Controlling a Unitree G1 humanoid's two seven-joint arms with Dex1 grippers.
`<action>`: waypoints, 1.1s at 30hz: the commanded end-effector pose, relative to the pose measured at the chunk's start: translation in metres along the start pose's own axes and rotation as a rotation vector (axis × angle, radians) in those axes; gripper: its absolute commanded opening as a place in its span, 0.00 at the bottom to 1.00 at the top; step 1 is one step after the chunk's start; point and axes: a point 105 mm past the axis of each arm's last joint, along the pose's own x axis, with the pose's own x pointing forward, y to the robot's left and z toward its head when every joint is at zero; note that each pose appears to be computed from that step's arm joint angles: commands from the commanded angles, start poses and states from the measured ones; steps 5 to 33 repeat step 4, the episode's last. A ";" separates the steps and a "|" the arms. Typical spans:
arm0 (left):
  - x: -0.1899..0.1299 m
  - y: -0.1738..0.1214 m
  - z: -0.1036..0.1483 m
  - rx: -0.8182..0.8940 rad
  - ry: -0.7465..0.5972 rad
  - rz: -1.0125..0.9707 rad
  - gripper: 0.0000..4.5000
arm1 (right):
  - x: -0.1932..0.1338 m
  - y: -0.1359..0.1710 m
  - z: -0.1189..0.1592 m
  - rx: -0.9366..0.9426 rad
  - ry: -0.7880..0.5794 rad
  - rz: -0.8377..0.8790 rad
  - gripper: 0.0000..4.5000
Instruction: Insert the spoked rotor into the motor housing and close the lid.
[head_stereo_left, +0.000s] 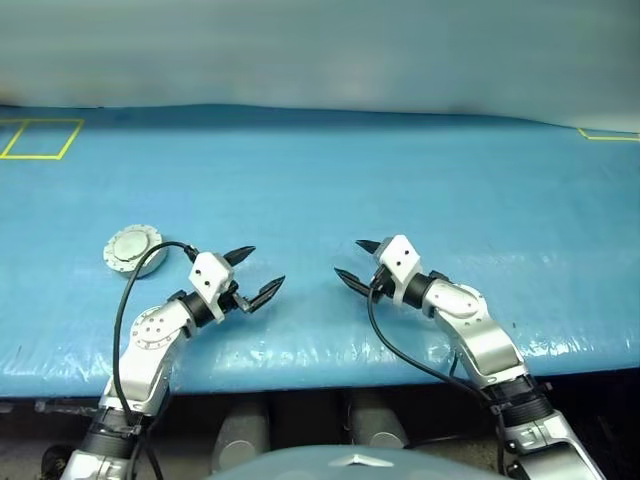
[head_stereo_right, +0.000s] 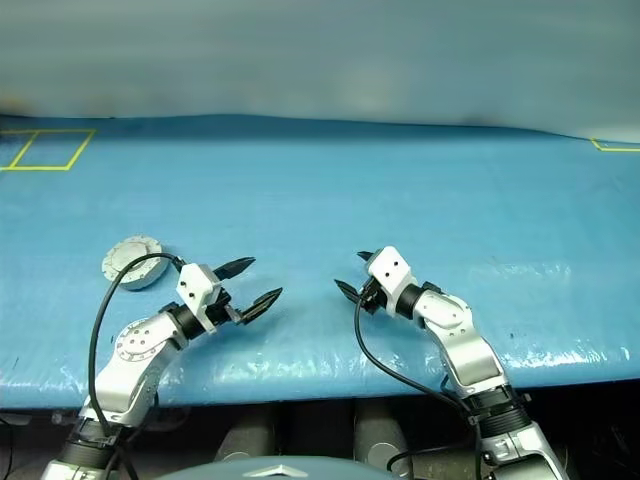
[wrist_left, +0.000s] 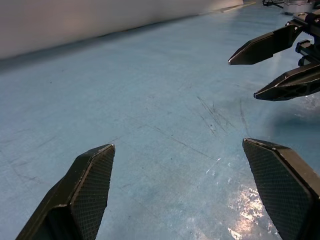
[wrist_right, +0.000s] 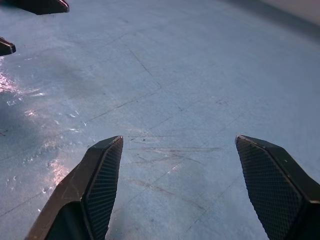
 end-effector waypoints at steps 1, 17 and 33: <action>0.002 0.003 0.008 0.027 -0.036 0.010 0.99 | 0.000 -0.003 0.017 -0.021 -0.069 -0.012 0.84; 0.004 0.000 0.007 0.013 -0.044 0.007 0.99 | 0.001 -0.004 0.018 -0.030 -0.072 -0.020 0.84; 0.004 0.000 0.007 0.013 -0.044 0.007 0.99 | 0.001 -0.004 0.018 -0.030 -0.072 -0.020 0.84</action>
